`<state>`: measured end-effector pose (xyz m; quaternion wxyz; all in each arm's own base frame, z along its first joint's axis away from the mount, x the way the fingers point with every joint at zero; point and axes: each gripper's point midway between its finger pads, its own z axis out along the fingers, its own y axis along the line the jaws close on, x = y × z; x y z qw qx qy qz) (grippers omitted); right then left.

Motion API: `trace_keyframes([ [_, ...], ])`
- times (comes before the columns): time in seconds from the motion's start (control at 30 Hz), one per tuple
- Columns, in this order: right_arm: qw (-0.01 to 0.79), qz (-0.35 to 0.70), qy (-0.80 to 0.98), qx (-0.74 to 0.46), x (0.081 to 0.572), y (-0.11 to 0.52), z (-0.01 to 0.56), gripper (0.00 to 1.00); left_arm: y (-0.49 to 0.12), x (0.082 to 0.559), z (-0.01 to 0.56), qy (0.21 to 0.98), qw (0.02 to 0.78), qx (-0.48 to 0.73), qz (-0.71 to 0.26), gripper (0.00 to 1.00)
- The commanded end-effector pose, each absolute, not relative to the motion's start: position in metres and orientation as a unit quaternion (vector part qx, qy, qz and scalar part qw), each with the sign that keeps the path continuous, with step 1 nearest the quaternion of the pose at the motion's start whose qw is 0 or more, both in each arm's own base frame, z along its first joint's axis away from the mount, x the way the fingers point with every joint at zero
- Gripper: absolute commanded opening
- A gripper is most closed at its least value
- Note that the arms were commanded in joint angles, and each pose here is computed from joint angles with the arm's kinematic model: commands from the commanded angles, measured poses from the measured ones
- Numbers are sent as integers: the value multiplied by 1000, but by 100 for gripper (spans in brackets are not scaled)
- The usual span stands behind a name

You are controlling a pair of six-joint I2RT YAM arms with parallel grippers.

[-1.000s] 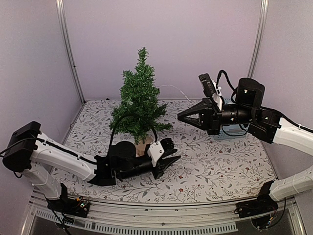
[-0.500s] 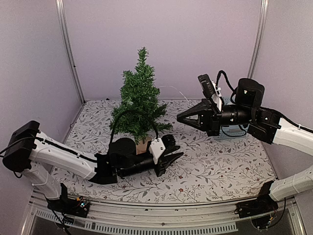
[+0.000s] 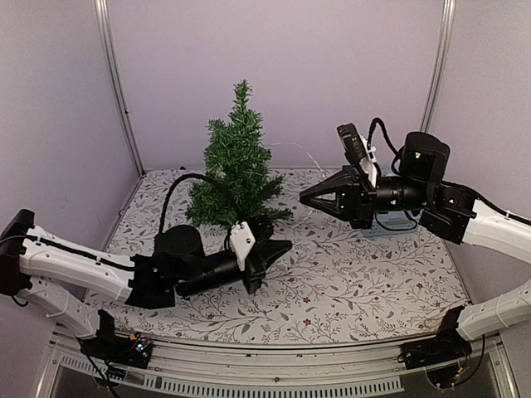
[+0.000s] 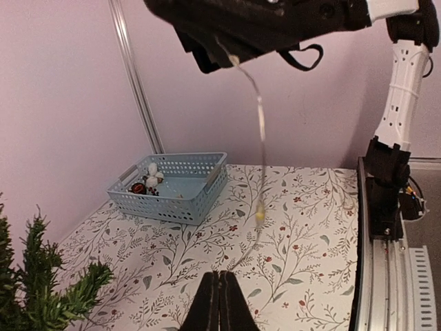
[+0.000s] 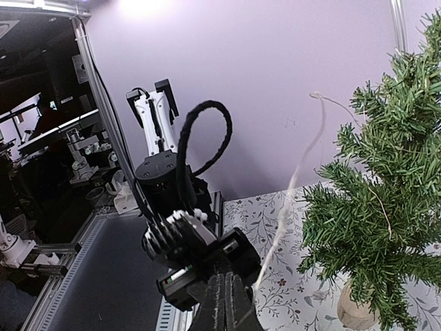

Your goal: Decorate the small christmas tree

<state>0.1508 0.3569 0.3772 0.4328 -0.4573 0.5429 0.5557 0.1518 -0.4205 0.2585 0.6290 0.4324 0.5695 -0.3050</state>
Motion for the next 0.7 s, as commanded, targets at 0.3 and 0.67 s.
trace_keyframes([
  [0.3,416,577,532,-459,145,374,370,41,-316,142,274,656,610,363,-257,0],
  [0.67,426,564,549,-446,156,378,365,83,-213,164,278,731,614,242,-173,0],
])
